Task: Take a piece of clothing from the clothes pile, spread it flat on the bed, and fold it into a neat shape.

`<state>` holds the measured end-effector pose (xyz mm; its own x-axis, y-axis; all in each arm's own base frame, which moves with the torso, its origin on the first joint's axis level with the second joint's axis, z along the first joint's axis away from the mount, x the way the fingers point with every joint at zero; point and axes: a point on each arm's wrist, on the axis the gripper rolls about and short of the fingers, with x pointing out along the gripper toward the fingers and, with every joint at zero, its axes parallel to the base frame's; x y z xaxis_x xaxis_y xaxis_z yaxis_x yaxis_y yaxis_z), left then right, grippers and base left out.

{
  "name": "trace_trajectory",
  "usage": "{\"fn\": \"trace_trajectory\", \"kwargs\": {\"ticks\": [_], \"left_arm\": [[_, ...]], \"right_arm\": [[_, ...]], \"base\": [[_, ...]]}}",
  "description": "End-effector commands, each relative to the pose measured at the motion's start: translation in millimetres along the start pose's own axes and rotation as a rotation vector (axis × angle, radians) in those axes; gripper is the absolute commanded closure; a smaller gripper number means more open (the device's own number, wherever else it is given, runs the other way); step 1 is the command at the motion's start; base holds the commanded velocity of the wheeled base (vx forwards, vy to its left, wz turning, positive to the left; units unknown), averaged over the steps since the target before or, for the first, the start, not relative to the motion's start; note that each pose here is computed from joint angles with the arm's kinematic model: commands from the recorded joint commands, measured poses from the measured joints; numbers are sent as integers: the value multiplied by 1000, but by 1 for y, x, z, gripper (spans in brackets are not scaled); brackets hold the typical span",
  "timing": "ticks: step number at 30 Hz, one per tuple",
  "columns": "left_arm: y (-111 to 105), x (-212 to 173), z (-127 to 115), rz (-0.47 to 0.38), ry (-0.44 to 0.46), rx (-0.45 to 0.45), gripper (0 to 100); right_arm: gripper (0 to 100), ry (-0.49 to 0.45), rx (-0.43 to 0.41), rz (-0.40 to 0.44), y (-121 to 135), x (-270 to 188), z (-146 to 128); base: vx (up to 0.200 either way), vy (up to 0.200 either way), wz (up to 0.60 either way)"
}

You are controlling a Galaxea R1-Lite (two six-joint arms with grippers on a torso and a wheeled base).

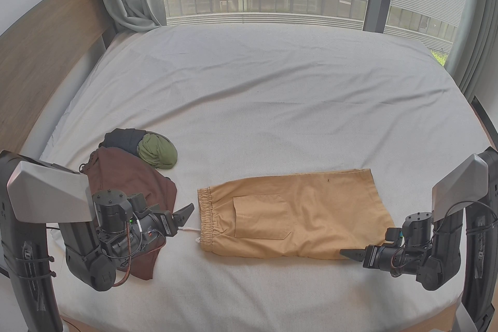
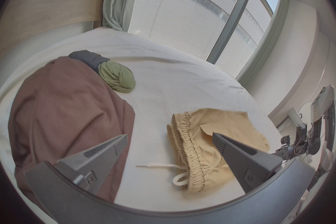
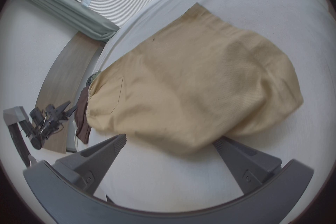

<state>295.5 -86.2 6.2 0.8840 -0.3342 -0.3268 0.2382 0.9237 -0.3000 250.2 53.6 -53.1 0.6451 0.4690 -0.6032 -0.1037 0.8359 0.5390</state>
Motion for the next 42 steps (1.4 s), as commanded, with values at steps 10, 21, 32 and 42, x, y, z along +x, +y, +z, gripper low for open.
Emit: {"fn": "trace_trajectory", "kwargs": {"ticks": [10,21,32,42], "left_arm": [[-7,9,-11,-59,46,-106,0],[-7,15,-26,-72,100,-181,0],[-11,20,-39,-83,143,-235,0],[-24,23,-48,-100,182,-382,0]], "right_arm": [[0,6,-96,133,37,-29,1],[0,-55,-88,164,44,-30,14],[0,-32,-94,184,54,-47,6],[0,-38,-98,186,54,-46,7]], "base": [[0,0,0],[0,0,0],[0,0,0],[0,0,0]]}}
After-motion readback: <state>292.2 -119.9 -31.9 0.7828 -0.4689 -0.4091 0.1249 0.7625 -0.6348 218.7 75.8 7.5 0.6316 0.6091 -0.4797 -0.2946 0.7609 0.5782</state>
